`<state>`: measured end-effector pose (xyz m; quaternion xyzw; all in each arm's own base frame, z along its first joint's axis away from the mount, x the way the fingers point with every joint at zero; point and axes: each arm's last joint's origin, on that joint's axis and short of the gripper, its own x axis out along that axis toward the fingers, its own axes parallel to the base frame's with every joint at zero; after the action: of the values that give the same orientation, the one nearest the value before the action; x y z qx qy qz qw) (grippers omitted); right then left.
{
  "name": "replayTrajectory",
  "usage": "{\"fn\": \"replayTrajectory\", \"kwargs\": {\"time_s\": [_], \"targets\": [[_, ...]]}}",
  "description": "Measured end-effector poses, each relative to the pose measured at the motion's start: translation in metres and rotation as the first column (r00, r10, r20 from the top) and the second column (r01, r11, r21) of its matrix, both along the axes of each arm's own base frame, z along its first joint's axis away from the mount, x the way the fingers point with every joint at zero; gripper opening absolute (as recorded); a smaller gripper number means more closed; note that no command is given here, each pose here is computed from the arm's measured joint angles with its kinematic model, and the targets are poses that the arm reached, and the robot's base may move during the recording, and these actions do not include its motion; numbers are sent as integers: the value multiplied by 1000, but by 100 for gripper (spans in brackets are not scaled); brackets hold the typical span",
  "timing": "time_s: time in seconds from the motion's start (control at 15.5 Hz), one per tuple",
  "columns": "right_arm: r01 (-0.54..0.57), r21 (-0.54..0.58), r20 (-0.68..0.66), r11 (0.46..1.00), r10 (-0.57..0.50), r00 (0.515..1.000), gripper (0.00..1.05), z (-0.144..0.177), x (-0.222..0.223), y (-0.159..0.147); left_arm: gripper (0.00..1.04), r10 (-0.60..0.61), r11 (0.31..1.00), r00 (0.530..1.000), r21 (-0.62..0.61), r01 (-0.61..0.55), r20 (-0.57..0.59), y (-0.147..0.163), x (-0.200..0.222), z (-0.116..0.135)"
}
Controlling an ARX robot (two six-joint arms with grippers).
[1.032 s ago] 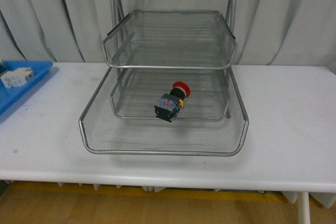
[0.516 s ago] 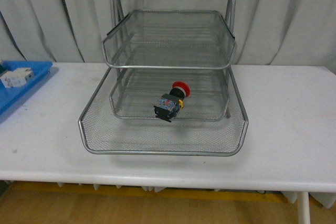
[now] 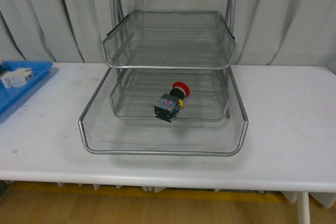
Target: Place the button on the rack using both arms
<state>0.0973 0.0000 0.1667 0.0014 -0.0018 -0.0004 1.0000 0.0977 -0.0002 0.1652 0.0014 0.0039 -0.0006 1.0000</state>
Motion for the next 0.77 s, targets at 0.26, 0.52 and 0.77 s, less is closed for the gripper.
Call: {"fn": "replayTrajectory", "kwargs": {"time_s": [0.26, 0.52, 0.77], "targets": [[0, 0, 0, 1000, 0, 1000, 98, 0, 0, 0, 5, -1, 1000, 1000, -2, 1, 4, 0, 0, 0], [0, 0, 0, 1000, 0, 1000, 98, 0, 0, 0, 52, -1, 1000, 1000, -2, 1, 5, 0, 0, 0], [-126, 41, 127, 991, 120, 985, 98, 17, 13, -1, 98, -2, 1000, 1000, -2, 2, 5, 0, 0, 0]]}}
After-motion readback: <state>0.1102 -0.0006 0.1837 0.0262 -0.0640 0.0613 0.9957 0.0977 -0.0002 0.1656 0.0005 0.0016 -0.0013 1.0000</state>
